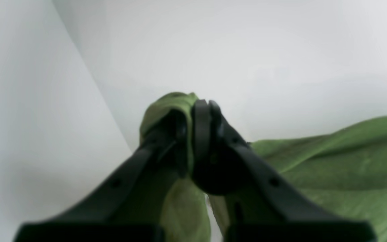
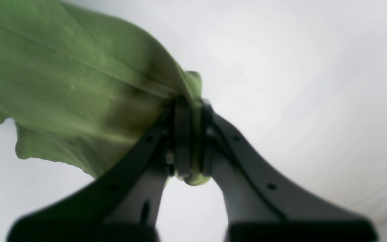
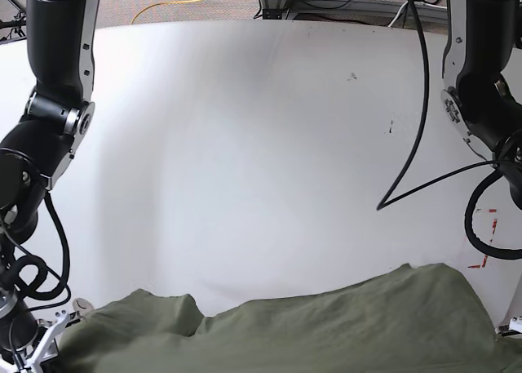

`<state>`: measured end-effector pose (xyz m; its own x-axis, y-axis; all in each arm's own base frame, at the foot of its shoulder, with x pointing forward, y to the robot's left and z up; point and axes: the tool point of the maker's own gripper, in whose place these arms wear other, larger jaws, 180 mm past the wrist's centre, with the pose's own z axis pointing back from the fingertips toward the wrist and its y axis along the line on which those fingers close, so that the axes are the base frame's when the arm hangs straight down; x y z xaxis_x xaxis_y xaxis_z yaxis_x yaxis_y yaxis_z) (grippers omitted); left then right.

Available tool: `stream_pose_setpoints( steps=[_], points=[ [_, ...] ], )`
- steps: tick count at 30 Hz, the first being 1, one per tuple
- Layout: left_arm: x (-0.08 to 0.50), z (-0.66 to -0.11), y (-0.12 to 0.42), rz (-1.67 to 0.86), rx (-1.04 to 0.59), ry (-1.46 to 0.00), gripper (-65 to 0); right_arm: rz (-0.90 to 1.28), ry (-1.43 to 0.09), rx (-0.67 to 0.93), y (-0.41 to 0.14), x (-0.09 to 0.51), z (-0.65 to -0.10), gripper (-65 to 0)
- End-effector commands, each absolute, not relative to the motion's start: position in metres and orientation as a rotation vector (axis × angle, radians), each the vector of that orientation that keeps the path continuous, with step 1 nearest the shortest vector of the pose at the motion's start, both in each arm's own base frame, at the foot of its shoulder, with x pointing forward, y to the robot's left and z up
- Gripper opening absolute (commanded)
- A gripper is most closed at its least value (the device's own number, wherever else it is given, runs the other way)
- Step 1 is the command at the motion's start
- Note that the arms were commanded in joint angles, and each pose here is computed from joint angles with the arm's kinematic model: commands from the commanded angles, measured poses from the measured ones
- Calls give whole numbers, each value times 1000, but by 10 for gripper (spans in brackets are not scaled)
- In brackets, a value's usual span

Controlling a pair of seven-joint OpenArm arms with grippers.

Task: Fold the T-shirt properly
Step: 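Lift the shirt with both grippers and swing it up off the table, then lay the shirt flat, drawing both grippers apart along its edge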

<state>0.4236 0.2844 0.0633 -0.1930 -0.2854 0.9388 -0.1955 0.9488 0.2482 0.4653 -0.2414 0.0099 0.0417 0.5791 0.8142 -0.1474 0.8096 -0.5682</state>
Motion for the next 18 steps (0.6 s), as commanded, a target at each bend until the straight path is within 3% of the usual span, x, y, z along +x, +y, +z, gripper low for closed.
stream_pose_setpoints(
  steps=[1, 6, 18],
  points=[
    [419, 71, 284, -113, 391, -1799, -650, 559, -1422, -402, -249, 461, 7, -650],
    [419, 28, 278, -167, 392, -1705, -650, 514, -1339, -365, -263, 443, -49, -650],
    [376, -147, 280, -178, 315, -1330, -650, 372, -1023, -155, -254, 363, -232, -650]
  ],
)
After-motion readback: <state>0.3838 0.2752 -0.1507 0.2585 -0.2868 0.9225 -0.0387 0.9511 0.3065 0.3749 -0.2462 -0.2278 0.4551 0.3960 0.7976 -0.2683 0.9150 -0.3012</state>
